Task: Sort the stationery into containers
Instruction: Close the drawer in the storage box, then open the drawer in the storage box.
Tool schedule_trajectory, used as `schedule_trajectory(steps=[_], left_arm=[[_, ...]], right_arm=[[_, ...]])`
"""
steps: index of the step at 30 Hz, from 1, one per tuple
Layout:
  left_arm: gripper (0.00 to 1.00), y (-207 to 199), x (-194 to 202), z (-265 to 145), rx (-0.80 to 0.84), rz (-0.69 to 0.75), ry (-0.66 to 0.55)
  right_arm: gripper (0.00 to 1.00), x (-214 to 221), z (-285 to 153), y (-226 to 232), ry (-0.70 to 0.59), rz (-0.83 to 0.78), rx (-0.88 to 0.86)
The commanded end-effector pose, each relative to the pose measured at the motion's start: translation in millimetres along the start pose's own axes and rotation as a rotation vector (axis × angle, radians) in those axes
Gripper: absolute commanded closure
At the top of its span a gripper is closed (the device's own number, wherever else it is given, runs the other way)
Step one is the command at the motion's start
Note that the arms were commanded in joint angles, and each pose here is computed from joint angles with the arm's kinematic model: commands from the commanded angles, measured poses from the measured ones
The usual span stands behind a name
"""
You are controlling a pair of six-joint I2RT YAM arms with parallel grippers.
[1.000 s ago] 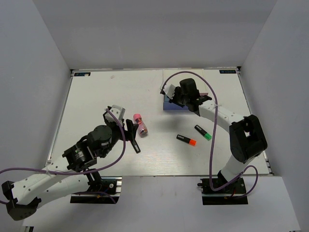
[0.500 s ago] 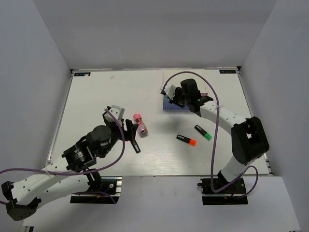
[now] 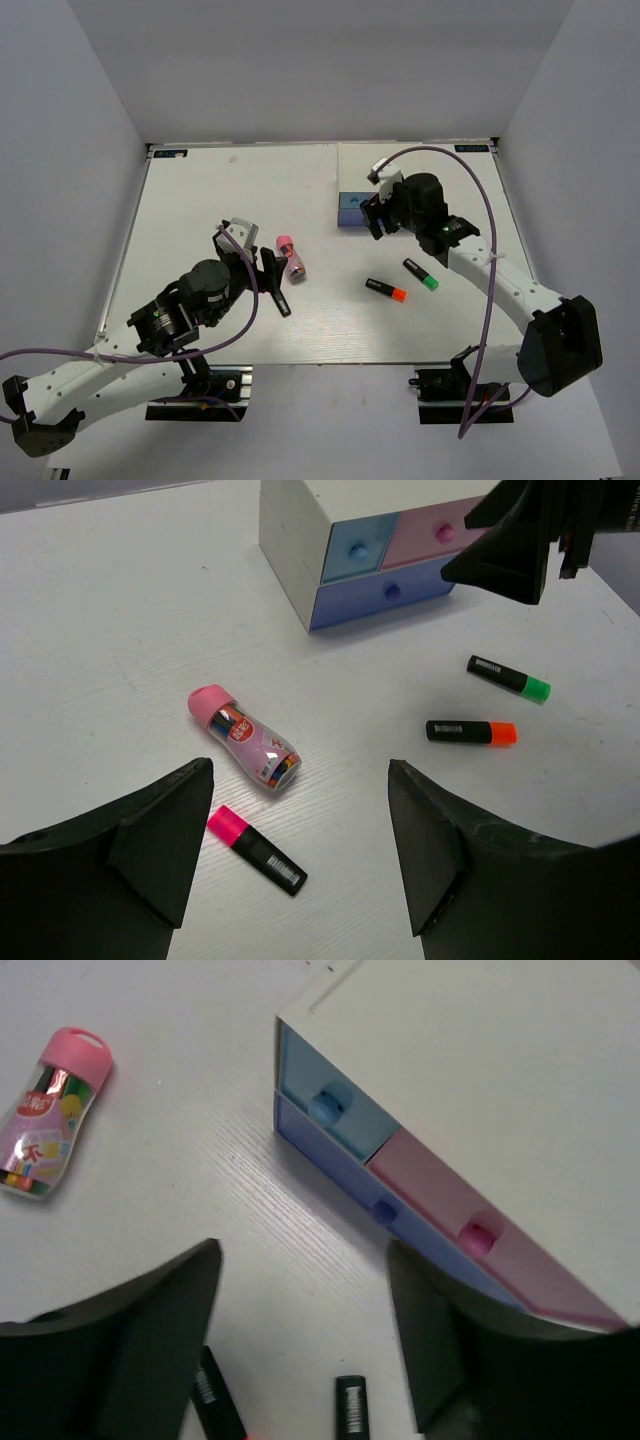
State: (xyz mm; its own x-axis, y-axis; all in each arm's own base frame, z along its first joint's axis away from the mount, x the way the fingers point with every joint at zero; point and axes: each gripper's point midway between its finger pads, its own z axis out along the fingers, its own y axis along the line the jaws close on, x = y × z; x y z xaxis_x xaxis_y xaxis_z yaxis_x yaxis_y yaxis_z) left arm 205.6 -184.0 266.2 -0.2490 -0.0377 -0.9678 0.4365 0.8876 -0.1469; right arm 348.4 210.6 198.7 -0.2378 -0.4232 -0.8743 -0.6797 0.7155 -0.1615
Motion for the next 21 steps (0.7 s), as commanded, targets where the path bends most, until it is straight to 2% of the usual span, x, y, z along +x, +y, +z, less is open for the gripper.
schedule_trajectory(steps=[1, 2, 3, 5, 6, 8, 10, 16, 21], left_arm=[[0.19, -1, -4, -2, 0.012, -0.007, -0.009], [0.19, -1, -4, -2, 0.012, -0.007, -0.009], [0.19, 0, -4, -2, 0.003, -0.007, -0.012], [0.19, 0, -4, -2, 0.003, -0.007, -0.012], [0.19, 0, -4, -2, 0.003, -0.007, -0.012], [0.19, 1, -6, -3, 0.005, -0.012, -0.02], [0.19, 1, -6, -3, 0.005, -0.012, -0.02], [0.19, 0, -4, -2, 0.003, -0.007, -0.012], [0.19, 0, -4, -2, 0.003, -0.007, -0.012]], right_arm=[[0.33, 20, 0, -6, 0.045, 0.238, 0.09], [0.39, 27, -1, -13, 0.061, 0.27, 0.128], [0.51, 30, -1, -15, 0.065, 0.297, 0.147], [0.64, 38, 0, -17, 0.077, 0.341, 0.161], [0.7, 38, -1, -18, 0.073, 0.358, 0.169], [0.75, 42, -1, -26, 0.064, 0.374, 0.216], [0.75, 43, -2, -40, 0.039, 0.403, 0.284], [0.55, 49, 11, -56, 0.001, 0.447, 0.348], [0.51, 52, 21, -72, 0.011, 0.461, 0.4]])
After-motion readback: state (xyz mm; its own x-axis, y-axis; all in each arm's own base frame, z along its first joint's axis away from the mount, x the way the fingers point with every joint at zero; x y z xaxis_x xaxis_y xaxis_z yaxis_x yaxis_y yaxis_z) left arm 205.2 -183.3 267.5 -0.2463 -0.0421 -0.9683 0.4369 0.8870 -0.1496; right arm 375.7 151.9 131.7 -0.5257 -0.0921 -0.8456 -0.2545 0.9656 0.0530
